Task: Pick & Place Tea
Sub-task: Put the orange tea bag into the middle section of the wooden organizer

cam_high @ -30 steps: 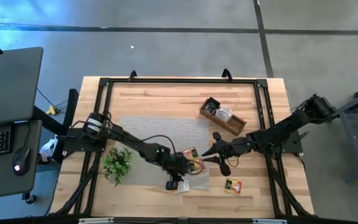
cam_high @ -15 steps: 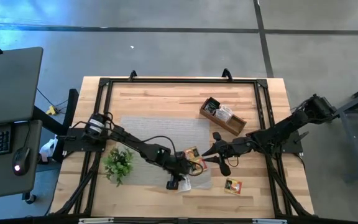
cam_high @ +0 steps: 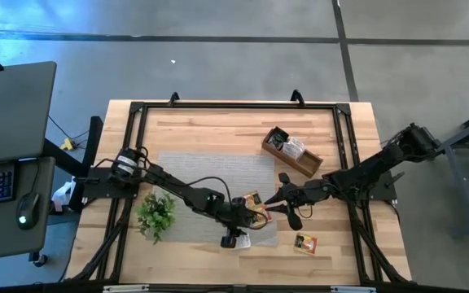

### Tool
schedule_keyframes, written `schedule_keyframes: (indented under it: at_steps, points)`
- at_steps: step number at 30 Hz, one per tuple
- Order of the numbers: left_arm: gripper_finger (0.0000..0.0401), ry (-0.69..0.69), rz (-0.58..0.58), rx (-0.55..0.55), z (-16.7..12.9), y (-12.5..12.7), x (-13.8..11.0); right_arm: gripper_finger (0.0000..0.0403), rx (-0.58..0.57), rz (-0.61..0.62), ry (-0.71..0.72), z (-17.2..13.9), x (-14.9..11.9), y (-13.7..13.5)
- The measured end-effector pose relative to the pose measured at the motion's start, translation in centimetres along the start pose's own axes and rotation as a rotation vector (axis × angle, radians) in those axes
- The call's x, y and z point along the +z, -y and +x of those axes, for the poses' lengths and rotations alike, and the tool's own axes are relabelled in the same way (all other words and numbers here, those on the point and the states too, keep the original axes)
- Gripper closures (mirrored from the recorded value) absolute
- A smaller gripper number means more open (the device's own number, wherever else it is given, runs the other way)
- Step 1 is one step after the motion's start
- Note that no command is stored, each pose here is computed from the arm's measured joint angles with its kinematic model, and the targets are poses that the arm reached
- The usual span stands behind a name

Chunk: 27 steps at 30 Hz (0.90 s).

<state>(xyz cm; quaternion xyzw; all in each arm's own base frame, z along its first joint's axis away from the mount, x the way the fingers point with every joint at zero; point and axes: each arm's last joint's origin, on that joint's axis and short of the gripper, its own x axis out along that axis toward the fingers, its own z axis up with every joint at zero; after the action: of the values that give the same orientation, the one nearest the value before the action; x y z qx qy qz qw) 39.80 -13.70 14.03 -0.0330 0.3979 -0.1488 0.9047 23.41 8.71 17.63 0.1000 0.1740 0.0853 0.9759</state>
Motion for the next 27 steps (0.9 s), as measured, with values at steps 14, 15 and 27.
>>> schedule_keyframes:
  at_steps: [14,15,27]
  points:
    - [0.0272,-0.011,-0.035,-0.027,1.0,-0.1,-0.5,0.0314,-0.006,0.019,-0.021,0.0,-0.2,0.1]
    - [0.0273,-0.011,-0.035,-0.019,1.0,-0.1,-0.5,0.0314,-0.005,0.019,-0.023,0.0,-0.2,0.1]
    - [0.0388,-0.025,-0.08,-0.043,0.6,-1.2,-0.3,0.0314,-0.021,0.018,-0.031,0.0,-0.3,0.1]
